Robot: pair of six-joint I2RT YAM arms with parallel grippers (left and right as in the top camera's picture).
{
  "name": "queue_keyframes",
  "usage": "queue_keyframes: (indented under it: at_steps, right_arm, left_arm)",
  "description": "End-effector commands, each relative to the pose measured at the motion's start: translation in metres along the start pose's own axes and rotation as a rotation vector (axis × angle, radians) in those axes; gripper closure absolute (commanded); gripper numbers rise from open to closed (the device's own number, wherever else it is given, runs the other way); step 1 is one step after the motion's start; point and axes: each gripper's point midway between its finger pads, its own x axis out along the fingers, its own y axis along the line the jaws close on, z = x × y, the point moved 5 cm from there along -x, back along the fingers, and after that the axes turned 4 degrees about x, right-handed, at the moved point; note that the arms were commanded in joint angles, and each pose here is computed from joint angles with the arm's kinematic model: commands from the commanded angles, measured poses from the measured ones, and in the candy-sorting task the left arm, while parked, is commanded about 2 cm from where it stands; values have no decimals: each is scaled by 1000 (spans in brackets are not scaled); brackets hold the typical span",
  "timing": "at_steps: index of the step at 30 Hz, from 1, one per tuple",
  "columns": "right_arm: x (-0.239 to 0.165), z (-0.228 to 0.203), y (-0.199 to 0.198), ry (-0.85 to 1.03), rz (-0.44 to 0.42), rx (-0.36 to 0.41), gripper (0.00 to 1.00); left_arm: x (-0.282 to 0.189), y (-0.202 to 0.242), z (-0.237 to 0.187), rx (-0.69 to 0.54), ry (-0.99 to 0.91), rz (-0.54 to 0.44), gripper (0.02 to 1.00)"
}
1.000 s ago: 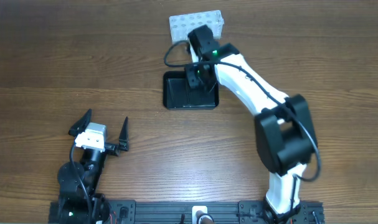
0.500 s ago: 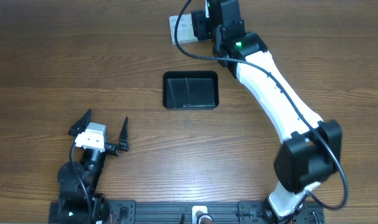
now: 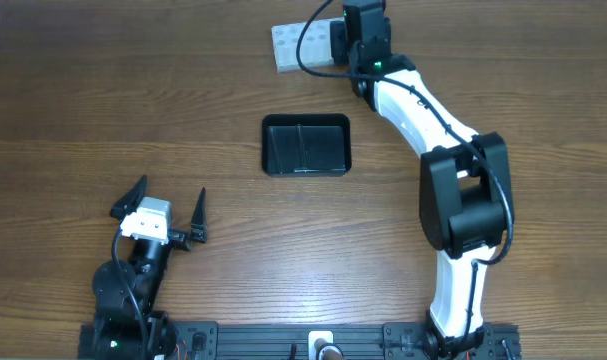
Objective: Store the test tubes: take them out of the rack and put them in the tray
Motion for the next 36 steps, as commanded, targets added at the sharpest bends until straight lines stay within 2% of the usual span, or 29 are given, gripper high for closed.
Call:
queue_keyframes:
  at_steps: [1,9,17,28,36]
  right_arm:
    - [10,-4,-5,-13,-21,13,362]
    - [24,-13,2,-29,-11,5,375]
    - [24,-8,3,-54,-7,11,446]
    - [23,-9,6,-55,-1,7,660]
    - [23,-10,11,-55,6,3,728]
  left_arm:
    - [0,-1,-1,13,-3,-6,18]
    - [0,-1,-1,13,-3,-6,20]
    - [0,-1,-1,13,-4,-6,18]
    - [0,-1,-1,13,-3,-6,18]
    - [0,-1,-1,13,-3,-6,20]
